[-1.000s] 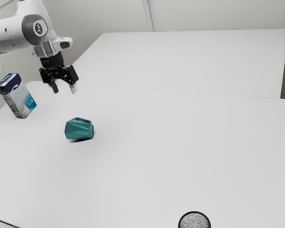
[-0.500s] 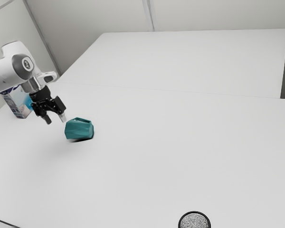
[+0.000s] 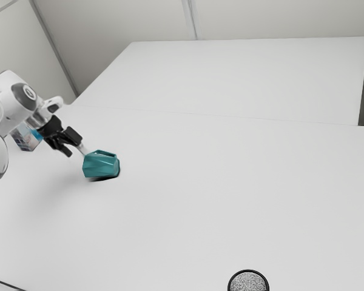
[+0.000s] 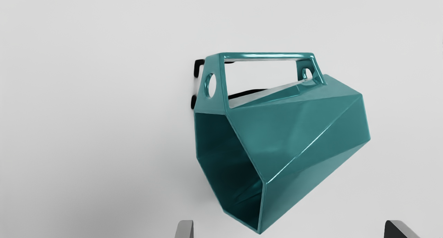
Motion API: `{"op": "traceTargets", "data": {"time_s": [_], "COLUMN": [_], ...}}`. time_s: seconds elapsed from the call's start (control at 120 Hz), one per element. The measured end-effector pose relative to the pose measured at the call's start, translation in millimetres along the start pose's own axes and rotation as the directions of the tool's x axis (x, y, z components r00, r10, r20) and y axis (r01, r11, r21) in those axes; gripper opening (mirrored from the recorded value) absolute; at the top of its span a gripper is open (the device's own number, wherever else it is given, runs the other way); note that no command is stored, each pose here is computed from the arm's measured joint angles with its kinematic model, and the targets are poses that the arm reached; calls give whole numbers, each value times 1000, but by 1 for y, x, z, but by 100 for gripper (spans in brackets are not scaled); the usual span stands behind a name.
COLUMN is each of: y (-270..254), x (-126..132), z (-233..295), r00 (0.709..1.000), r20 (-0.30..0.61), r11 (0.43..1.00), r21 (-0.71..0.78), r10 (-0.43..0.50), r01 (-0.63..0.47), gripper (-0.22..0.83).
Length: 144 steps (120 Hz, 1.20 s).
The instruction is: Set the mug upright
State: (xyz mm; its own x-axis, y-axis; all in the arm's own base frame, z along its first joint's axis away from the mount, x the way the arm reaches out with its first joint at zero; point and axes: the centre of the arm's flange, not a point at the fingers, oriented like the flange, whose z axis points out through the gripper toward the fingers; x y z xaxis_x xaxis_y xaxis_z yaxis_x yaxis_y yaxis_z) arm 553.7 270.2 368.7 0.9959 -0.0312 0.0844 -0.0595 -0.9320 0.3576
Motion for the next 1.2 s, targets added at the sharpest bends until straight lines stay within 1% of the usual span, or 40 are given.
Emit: {"op": "traceTargets", "data": {"time_s": [0.133, 0.358, 0.5, 0.75, 0.925, 1.2], "y": [-10, -19, -27, -40, -45, -41], "x": [-1, -4, -10, -19, -24, -23], "z": [4, 21, 34, 51, 56, 60], "r00": [999, 994, 993, 992, 989, 980], "r20": [-40, -99, -115, -119, -146, -196], "r11": [999, 988, 977, 961, 946, 919], "r21": [-34, -141, -205, -266, -314, -381], "r10": [24, 41, 39, 42, 32, 28], "r01": [-25, -55, -62, -73, -77, -102], "gripper": [62, 62, 62, 62, 62, 62]}}
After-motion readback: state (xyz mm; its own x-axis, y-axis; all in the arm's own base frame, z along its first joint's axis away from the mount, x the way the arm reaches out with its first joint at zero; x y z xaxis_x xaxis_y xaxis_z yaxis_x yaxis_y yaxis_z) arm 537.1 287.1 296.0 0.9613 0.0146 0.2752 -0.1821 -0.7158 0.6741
